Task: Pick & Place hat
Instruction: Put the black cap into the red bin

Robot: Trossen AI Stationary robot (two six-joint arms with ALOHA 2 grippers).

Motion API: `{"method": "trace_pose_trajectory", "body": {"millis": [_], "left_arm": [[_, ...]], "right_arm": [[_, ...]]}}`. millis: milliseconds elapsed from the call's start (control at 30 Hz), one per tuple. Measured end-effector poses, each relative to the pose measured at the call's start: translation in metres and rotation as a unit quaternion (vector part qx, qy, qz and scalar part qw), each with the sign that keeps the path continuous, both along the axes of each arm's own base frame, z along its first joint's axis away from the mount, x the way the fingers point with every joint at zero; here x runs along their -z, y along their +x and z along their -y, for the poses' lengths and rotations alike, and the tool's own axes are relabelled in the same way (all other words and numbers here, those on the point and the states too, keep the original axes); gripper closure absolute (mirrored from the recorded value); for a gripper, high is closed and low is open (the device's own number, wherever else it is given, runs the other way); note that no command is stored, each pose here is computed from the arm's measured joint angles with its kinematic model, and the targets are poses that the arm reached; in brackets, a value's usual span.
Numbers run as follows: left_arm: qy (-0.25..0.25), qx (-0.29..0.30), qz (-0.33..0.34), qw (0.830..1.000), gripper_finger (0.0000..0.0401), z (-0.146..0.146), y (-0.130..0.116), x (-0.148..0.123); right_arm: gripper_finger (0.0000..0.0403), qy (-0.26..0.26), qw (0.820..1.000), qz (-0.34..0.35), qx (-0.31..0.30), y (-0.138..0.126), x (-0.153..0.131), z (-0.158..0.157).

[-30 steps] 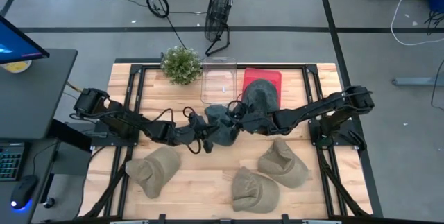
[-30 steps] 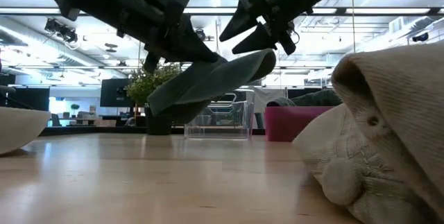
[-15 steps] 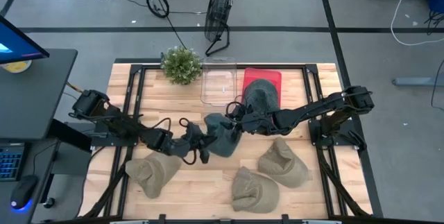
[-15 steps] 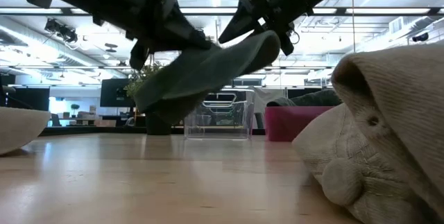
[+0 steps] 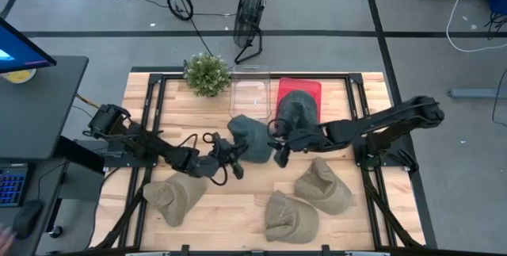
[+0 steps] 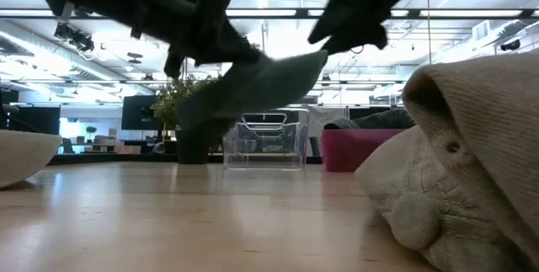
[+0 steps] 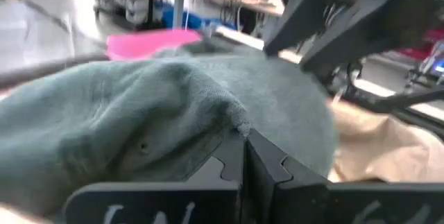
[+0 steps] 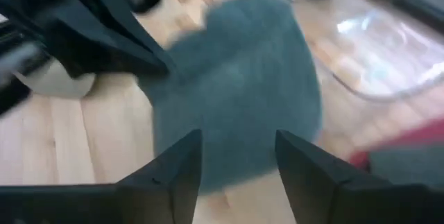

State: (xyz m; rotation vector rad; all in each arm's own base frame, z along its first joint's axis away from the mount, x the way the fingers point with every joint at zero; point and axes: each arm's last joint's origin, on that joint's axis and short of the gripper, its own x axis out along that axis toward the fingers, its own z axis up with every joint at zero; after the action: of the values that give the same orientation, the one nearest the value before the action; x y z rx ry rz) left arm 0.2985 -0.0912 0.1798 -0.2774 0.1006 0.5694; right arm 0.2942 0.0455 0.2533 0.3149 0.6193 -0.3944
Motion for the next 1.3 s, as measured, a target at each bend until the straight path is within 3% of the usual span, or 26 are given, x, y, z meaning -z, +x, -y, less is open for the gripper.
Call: {"method": "trace_pose_trajectory", "body": {"millis": [333,767,967,1100,1200,1300], "left_arm": [[0.033,-0.005,0.027,0.999,0.0396,-0.004,0.003,-0.011],[0.04,-0.006,0.044,0.998,0.0394,-0.005,0.004,-0.016],[0.071,0.022,0.056,0.996,0.0385,-0.004,0.005,-0.023],[0.085,0.057,0.033,0.994,0.0385,-0.003,0.006,-0.019],[0.081,0.052,0.02,0.995,0.0374,-0.007,0.007,-0.016],[0.072,0.051,0.014,0.996,0.0351,-0.014,0.009,-0.014]], "right_arm": [[0.022,0.028,0.999,-0.003,0.018,-0.012,-0.007,-0.001],[0.0228,0.008,0.998,0.06,-0.006,-0.002,-0.018,0.002],[0.0281,-0.003,0.999,0.053,-0.002,0.0,-0.016,0.008],[0.0338,-0.046,0.998,0.036,-0.038,0.001,-0.016,0.009],[0.0378,-0.064,0.995,0.036,-0.066,0.002,-0.016,0.008],[0.0393,-0.067,0.994,0.034,-0.085,0.002,-0.017,0.007]]}}
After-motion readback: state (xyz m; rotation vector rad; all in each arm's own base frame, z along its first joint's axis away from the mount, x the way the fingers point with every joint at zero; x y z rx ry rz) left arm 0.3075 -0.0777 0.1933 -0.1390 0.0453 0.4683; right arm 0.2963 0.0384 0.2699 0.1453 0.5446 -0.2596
